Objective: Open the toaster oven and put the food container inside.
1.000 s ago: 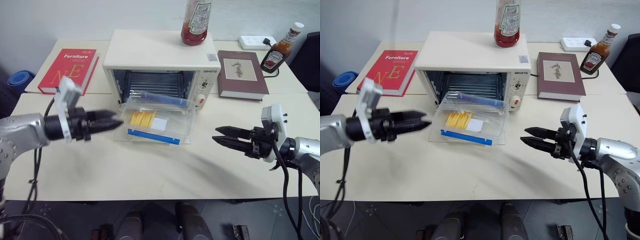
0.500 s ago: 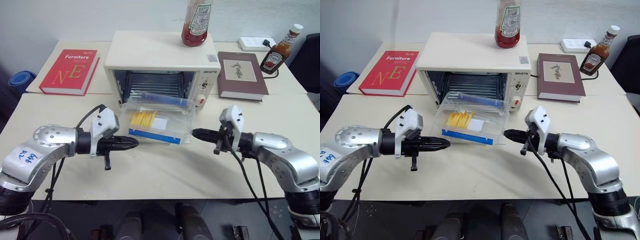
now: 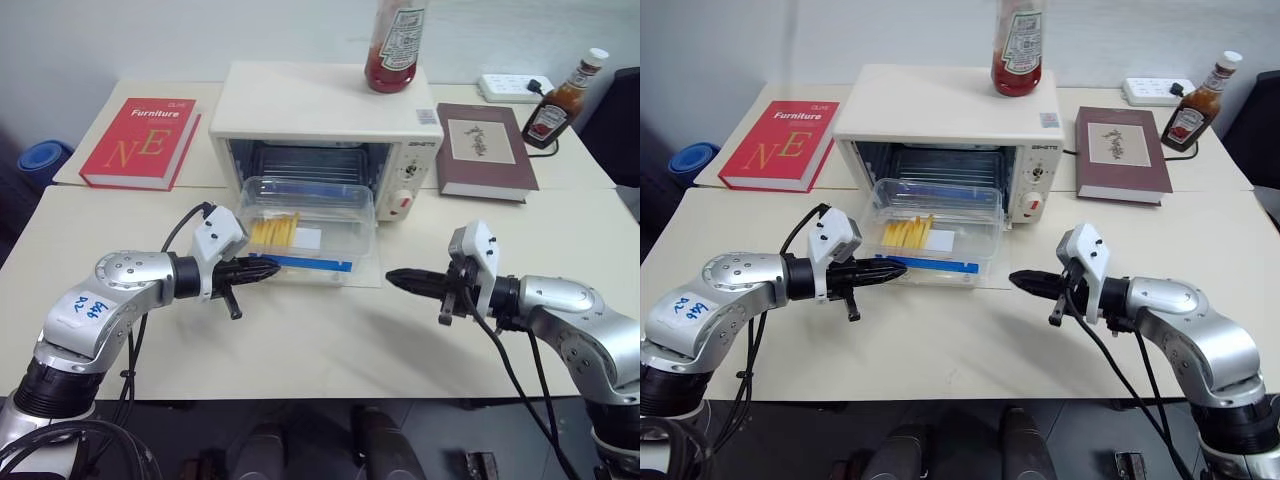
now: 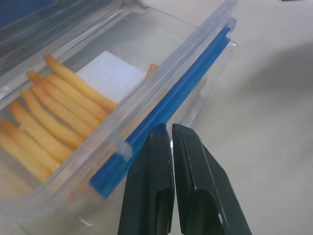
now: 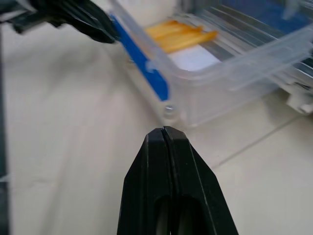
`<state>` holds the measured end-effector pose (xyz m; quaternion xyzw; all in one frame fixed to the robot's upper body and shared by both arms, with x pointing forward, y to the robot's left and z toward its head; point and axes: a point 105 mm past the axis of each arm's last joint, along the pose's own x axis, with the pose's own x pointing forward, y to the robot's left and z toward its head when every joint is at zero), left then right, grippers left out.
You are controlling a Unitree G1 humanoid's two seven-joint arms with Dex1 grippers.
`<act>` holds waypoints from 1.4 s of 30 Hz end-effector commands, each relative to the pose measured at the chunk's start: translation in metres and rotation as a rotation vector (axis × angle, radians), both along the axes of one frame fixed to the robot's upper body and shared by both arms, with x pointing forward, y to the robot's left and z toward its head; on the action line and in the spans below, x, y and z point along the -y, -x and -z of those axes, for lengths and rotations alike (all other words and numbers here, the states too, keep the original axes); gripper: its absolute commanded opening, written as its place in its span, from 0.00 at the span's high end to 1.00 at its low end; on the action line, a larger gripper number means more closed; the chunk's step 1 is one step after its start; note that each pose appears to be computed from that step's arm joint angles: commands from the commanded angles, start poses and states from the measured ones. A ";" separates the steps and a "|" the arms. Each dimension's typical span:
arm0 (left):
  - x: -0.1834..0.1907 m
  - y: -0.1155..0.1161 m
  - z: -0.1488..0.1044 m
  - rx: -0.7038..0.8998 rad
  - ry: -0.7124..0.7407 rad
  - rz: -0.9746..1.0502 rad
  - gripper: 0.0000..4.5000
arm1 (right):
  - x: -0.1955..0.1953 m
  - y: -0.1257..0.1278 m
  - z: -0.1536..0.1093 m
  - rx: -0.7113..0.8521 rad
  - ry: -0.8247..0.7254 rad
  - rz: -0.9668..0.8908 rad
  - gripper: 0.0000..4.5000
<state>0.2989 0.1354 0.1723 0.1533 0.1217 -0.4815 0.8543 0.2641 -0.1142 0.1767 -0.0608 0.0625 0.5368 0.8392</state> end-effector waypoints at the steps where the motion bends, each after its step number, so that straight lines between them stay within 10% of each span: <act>1: 0.002 -0.004 -0.007 0.039 -0.003 0.005 0.96 | -0.022 -0.003 -0.007 0.021 -0.058 -0.016 1.00; 20: 0.014 -0.054 -0.018 0.152 0.059 -0.126 0.96 | -0.040 -0.119 -0.024 0.196 -0.062 0.363 1.00; 27: 0.004 -0.113 -0.049 0.346 0.112 -0.364 0.96 | -0.042 -0.142 -0.034 0.201 -0.135 0.429 1.00; 37: 0.005 -0.068 -0.051 0.277 0.130 -0.172 0.96 | -0.032 -0.094 -0.035 0.184 -0.115 0.268 1.00; 42: -0.024 -0.027 -0.062 0.251 0.074 -0.065 0.69 | -0.012 -0.036 -0.009 0.046 -0.030 0.132 1.00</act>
